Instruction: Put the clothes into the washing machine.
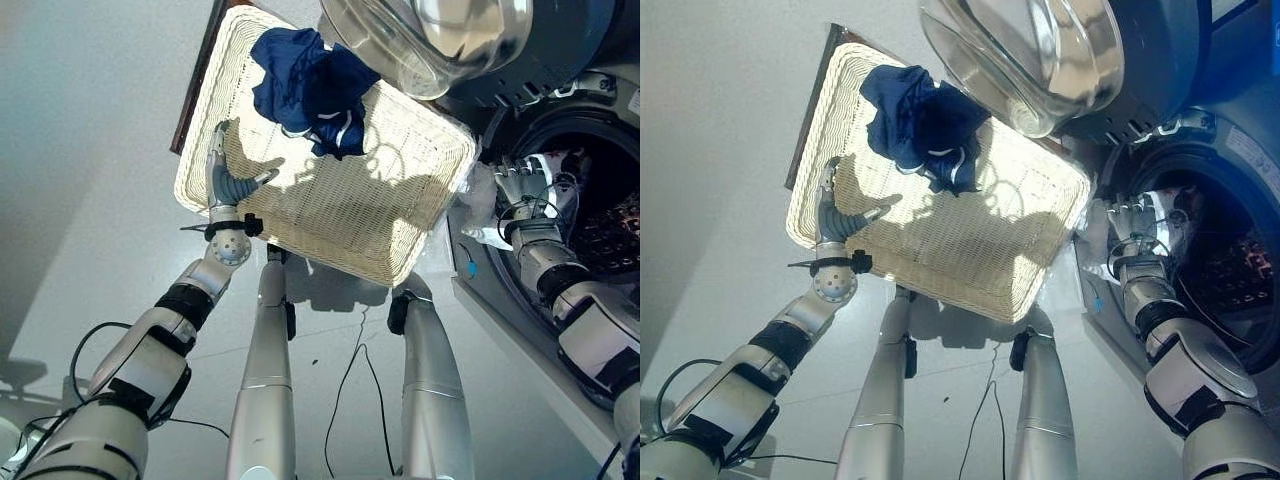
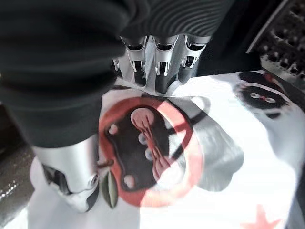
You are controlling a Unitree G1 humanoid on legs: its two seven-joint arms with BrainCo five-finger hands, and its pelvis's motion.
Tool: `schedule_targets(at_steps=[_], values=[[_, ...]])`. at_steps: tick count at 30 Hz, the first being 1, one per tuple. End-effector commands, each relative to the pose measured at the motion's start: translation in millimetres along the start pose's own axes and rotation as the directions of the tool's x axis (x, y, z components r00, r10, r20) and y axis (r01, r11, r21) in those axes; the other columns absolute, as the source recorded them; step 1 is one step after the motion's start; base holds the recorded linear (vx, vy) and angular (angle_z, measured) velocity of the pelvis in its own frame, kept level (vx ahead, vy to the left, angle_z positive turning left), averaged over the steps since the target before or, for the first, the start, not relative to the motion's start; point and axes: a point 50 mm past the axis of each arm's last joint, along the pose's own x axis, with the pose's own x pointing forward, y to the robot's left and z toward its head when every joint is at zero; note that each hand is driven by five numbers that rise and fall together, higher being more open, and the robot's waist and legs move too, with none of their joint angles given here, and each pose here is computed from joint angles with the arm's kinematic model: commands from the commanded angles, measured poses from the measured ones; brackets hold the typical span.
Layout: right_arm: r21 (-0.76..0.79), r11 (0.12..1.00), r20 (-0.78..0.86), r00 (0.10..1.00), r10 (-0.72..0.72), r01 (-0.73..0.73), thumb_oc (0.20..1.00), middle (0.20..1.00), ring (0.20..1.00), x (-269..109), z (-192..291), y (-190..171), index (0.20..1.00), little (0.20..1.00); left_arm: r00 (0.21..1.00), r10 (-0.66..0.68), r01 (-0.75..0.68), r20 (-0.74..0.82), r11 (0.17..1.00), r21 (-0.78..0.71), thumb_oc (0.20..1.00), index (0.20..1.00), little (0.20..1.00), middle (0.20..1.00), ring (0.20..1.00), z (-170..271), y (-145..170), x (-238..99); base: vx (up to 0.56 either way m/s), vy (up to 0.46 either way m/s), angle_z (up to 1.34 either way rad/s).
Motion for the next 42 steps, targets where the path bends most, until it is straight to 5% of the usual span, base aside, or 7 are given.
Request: schedule_targets(at_steps=[1, 20, 34, 35, 36, 42], values=[[-0.128, 0.991, -0.004, 1.000, 0.030, -0.030, 1.000, 1.000, 1.000, 2, -17, 0, 1.000, 1.000, 0.998, 0.035, -0.031, 0.045, 0.997, -0.074, 1.000, 1.000, 1.000, 1.000, 1.000, 17, -6, 9, 0.01, 0.044, 0.04], [-0.178, 0.964, 0.211, 0.949, 0.236, -0.200, 1.000, 1.000, 1.000, -6, 12, 16, 1.000, 1.000, 0.998, 0.037, -0.033, 0.051, 0.997, -0.075, 1.000, 1.000, 1.000, 1.000, 1.000, 16, 0, 10, 0.00, 0.002, 0.00], [-0.226, 0.945, 0.139, 0.952, 0.272, -0.237, 1.000, 1.000, 1.000, -5, 3, 18, 1.000, 1.000, 0.998, 0.036, -0.032, 0.046, 0.996, -0.085, 1.000, 1.000, 1.000, 1.000, 1.000, 15, 2, 10, 0.00, 0.000, 0.00], [-0.256, 0.930, 0.112, 0.948, 0.299, -0.263, 0.489, 0.489, 0.489, -4, 0, 18, 0.489, 0.489, 0.998, 0.036, -0.032, 0.045, 0.995, -0.090, 1.000, 1.000, 1.000, 1.000, 1.000, 16, 1, 10, 0.00, 0.000, 0.00], [-0.257, 0.930, 0.111, 0.948, 0.299, -0.264, 0.231, 0.231, 0.231, -4, 0, 18, 0.231, 0.231, 0.998, 0.036, -0.032, 0.045, 0.995, -0.091, 1.000, 1.000, 1.000, 1.000, 1.000, 16, 1, 9, 0.00, 0.000, 0.00], [-0.239, 0.932, 0.086, 0.950, 0.299, -0.272, 0.200, 0.200, 0.200, -3, -3, 17, 0.200, 0.200, 0.998, 0.037, -0.032, 0.043, 0.994, -0.101, 1.000, 1.000, 1.000, 1.000, 1.000, 16, 0, 9, 0.00, 0.000, 0.00]])
